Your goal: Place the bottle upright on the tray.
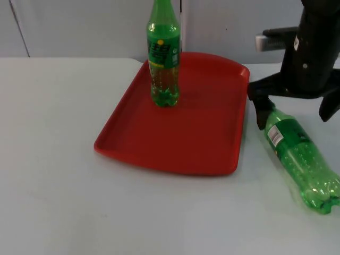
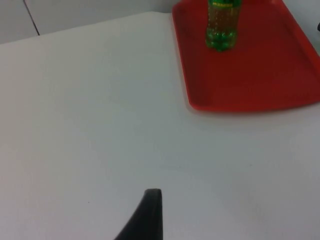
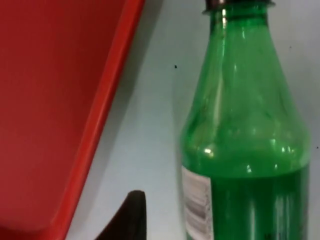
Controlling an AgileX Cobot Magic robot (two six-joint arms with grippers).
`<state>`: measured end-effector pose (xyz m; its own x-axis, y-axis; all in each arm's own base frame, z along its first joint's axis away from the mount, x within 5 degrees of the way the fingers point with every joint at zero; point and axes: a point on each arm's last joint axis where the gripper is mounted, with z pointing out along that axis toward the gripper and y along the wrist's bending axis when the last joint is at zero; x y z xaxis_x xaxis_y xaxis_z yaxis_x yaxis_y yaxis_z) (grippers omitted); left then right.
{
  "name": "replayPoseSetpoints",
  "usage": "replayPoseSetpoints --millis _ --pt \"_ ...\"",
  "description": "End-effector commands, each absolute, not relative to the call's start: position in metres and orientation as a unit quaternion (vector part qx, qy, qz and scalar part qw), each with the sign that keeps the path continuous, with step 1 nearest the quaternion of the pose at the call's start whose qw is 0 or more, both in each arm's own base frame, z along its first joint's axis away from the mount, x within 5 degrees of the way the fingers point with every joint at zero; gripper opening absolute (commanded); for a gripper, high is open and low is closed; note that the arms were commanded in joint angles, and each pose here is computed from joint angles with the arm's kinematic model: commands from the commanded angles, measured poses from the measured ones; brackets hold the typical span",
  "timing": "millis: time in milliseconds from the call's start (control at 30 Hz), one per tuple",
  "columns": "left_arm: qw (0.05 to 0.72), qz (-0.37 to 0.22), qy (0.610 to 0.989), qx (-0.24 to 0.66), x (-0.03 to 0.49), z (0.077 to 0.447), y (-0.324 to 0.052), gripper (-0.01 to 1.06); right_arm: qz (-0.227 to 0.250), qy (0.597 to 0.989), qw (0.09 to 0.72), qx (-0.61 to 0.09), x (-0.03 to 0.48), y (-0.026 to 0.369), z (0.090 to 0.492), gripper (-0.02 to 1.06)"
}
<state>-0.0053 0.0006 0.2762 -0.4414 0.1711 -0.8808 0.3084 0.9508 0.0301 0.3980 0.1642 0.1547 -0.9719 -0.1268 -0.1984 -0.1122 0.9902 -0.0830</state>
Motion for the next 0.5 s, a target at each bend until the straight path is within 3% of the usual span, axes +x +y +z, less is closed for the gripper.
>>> replayPoseSetpoints --millis 0,467 --pt "0.509 -0.069 0.847 0.139 -0.005 0.275 0.001 0.93 -0.032 0.992 0.112 -0.057 0.404 0.16 0.151 1.05" --pt "0.509 -0.069 0.847 0.139 -0.005 0.275 0.001 0.93 -0.019 0.992 0.112 -0.061 0.411 0.166 0.117 1.05"
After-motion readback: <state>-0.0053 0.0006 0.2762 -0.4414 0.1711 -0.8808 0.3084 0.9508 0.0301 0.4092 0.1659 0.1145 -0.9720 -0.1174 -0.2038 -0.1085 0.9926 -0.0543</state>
